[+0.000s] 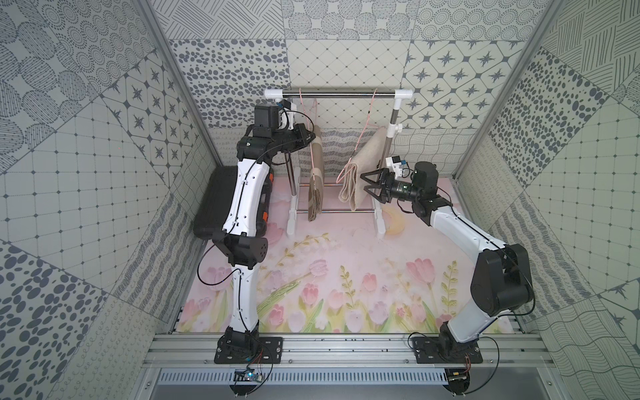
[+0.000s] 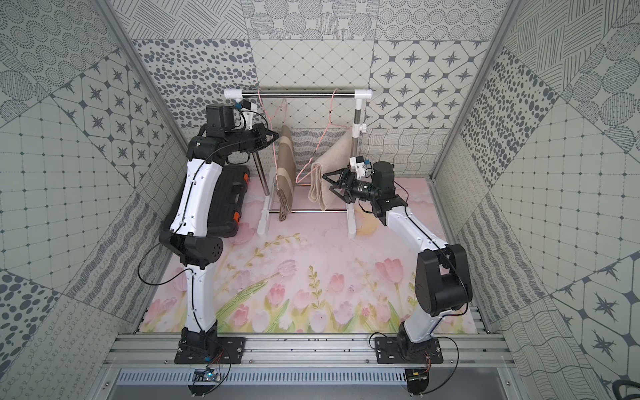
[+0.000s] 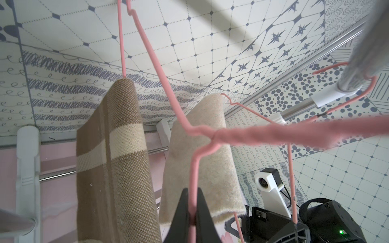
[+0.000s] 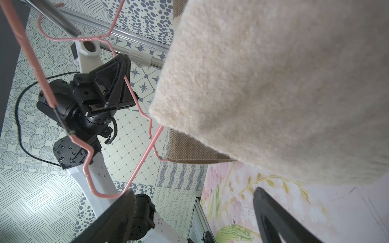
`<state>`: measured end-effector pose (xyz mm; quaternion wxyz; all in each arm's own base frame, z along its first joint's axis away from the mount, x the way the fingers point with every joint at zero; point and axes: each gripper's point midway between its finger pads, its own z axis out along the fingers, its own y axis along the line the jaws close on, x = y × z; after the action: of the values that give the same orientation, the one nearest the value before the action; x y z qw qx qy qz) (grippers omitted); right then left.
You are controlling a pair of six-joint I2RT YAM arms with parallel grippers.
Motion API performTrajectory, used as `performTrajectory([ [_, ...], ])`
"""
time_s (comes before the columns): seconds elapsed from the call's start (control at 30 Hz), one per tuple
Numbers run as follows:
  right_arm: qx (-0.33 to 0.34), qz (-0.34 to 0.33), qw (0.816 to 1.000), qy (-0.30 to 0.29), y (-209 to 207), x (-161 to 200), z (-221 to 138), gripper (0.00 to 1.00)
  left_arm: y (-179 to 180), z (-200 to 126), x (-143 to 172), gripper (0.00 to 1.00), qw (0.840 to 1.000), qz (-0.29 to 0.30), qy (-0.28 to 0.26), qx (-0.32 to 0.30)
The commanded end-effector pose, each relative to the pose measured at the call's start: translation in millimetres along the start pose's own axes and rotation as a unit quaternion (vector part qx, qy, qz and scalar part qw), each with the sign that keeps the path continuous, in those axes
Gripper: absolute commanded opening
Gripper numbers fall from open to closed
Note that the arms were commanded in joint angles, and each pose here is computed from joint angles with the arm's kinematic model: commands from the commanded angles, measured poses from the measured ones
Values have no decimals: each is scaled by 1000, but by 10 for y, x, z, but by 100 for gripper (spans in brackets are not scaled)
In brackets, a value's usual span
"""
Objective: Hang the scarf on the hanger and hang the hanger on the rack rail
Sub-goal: Place the hanger at the clothesline, then reset both arms
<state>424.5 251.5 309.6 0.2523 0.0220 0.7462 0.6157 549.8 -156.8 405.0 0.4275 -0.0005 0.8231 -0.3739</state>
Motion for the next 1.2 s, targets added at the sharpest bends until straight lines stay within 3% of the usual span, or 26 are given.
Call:
performTrajectory([
  [0.0,-18,-13,1000,-4,83,43,-10,89,43,-105,230,0,999,3,42,-28],
  [0.17,-18,-18,1000,-4,113,101,-56,94,26,-187,307,2,998,5,55,-38],
  [0.27,-9,-30,1000,-1,152,107,-79,97,-25,-268,253,45,998,12,42,-41],
  [0.33,1,-39,999,2,166,109,-94,97,-54,-322,217,62,998,17,34,-43],
  [0.4,7,-52,999,3,205,93,-116,97,-81,-378,200,94,998,23,29,-47],
  [0.43,12,-57,998,2,222,86,-129,97,-91,-412,197,98,998,26,27,-49],
  [0.7,59,-86,995,-11,215,44,-344,97,-239,-780,286,99,997,43,21,-58],
  [0.9,183,-124,975,-17,-94,112,-681,97,-266,-1350,586,99,995,42,3,-85],
  [1.03,312,-194,928,-69,-268,10,-1116,97,-70,-1684,923,99,989,40,-15,-140],
  [1.1,388,-218,888,-113,-411,-81,-1408,97,99,-1799,1115,99,984,37,-29,-172],
  [1.17,471,-239,835,-156,-597,-166,-1743,97,376,-1873,1381,99,976,38,-46,-211],
])
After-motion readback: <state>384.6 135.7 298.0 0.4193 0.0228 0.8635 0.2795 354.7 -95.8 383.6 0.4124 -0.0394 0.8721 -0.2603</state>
